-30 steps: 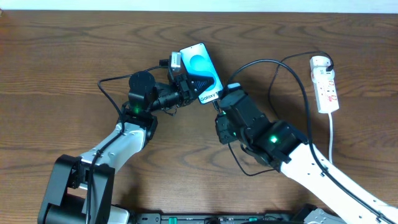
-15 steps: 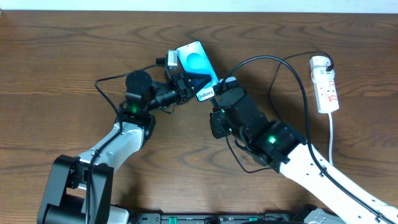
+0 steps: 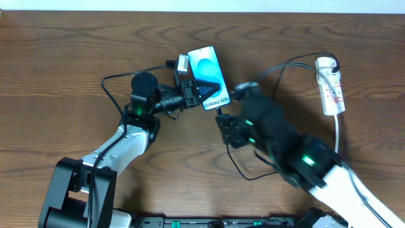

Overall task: Plug charger to phone and switch on socket
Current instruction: 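Open the right gripper and pull it back from the plugged phone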

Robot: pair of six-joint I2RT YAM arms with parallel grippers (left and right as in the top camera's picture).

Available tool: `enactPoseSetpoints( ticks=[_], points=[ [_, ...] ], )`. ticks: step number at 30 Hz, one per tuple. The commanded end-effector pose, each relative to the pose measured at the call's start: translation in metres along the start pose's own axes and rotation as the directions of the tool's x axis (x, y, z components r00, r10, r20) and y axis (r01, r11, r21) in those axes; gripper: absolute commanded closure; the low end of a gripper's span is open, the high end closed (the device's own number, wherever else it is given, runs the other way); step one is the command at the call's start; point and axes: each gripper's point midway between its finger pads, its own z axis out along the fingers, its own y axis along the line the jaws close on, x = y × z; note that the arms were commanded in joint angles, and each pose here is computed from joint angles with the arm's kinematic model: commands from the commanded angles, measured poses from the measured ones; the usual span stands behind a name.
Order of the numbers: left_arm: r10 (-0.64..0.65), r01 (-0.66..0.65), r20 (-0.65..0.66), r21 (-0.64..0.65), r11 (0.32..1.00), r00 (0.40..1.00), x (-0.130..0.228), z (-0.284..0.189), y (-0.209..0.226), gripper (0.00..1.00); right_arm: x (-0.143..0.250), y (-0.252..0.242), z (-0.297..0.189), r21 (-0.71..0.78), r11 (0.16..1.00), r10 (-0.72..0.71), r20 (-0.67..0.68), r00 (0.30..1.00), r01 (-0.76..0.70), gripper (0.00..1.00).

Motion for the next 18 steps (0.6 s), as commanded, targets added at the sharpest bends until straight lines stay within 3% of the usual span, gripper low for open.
enactPoseSetpoints(
  ticks=[1, 9, 12, 18],
  points=[
    [0.230, -0.230, -0.012, 0.039, 0.972, 0.973, 0.001, -0.001, -0.012, 0.93, -0.037, -0.018, -0.064, 0.036, 0.998, 0.041, 0.219, 0.975, -0.050, 0.14],
    [0.411, -0.422, 0.096, 0.182, 0.888, 0.907, -0.026, 0.005, -0.081, 0.93, -0.052, -0.076, -0.204, 0.074, 0.975, 0.122, 0.607, 0.785, -0.209, 0.05],
    [0.506, -0.513, 0.096, 0.236, 0.825, 0.857, -0.024, 0.020, -0.112, 0.93, -0.040, -0.090, -0.226, 0.083, 0.968, 0.130, 0.640, 0.758, -0.237, 0.04],
    [0.580, -0.557, -0.008, 0.265, 0.787, 0.815, 0.007, 0.051, -0.118, 0.93, -0.021, -0.103, -0.228, 0.116, 0.958, 0.137, 0.614, 0.778, -0.261, 0.01]
  ],
)
